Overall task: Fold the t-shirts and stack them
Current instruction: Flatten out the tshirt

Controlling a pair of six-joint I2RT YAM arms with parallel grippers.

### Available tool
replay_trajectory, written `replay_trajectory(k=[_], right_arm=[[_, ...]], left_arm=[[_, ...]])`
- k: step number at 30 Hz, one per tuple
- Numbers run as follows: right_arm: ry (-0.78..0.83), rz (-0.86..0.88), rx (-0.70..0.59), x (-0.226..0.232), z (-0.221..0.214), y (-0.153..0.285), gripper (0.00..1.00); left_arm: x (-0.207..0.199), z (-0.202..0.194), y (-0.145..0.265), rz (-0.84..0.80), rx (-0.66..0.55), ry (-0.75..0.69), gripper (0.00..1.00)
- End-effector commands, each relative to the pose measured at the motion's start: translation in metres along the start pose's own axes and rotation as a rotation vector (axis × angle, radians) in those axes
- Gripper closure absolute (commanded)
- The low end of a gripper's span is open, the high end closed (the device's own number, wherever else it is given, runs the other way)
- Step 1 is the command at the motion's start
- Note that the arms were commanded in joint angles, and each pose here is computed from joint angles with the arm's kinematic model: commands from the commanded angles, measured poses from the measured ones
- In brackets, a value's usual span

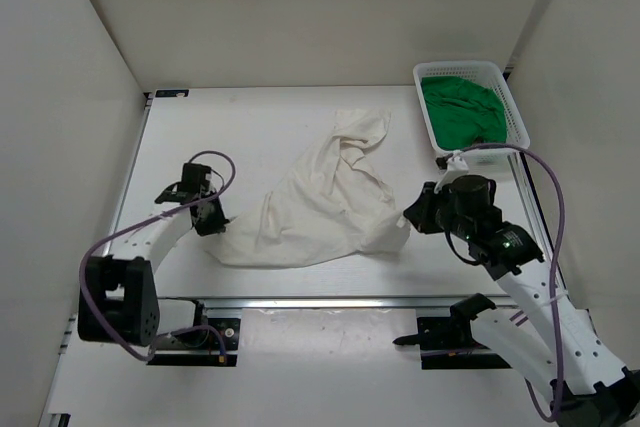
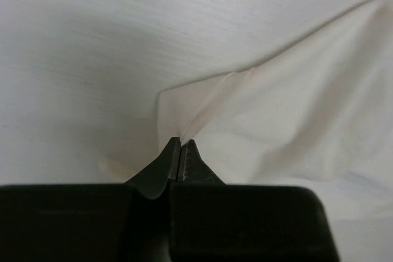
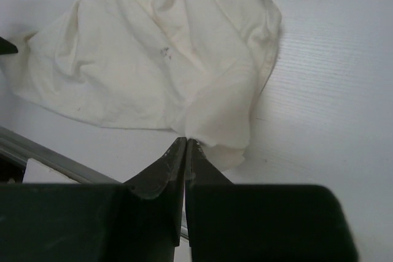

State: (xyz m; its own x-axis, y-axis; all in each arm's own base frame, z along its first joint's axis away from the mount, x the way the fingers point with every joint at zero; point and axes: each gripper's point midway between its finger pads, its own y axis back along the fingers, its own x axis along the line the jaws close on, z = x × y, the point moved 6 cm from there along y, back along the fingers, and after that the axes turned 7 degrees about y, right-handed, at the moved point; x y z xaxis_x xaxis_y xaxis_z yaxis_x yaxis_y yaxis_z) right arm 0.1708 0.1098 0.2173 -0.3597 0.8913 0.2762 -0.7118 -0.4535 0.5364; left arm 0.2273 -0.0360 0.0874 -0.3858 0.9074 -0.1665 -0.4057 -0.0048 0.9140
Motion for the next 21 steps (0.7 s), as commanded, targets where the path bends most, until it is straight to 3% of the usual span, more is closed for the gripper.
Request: replay_trajectory(k=[1,6,11,13,16,18,21], right_arm=[[0.051,-0.04,-0.166,0.006,0.061,0.029,1.0],[0.121,-0.121,-0.354,0.028,0.15,0.087,1.0],[0.154,-0.122,-0.575,0.062,0.224,0.179,1.0],[0.168,-0.102,-0.612,0.07,0.24,0.195,1.0],[0.187,-0.093,-0.62,0.075,0.254,0.191,0.99],[0.22,-0.101,-0.577,0.076,0.257,0.161,1.0],[0.243,-0.162,-0.476,0.053,0.253,0.102,1.0]], left_arm=[[-0.031,0.049,0.055,-0.253,-0.174,0.077,1.0],[-0.082,0.114,0.166,-0.514,-0.351,0.096,1.0],[-0.07,0.139,0.234,-0.769,-0.389,0.192,1.0],[-0.076,0.144,0.256,-0.747,-0.439,0.167,1.0],[-0.076,0.139,0.259,-0.709,-0.454,0.144,1.0],[-0.068,0.141,0.258,-0.654,-0.485,0.146,1.0],[-0.062,0.141,0.233,-0.618,-0.442,0.152,1.0]])
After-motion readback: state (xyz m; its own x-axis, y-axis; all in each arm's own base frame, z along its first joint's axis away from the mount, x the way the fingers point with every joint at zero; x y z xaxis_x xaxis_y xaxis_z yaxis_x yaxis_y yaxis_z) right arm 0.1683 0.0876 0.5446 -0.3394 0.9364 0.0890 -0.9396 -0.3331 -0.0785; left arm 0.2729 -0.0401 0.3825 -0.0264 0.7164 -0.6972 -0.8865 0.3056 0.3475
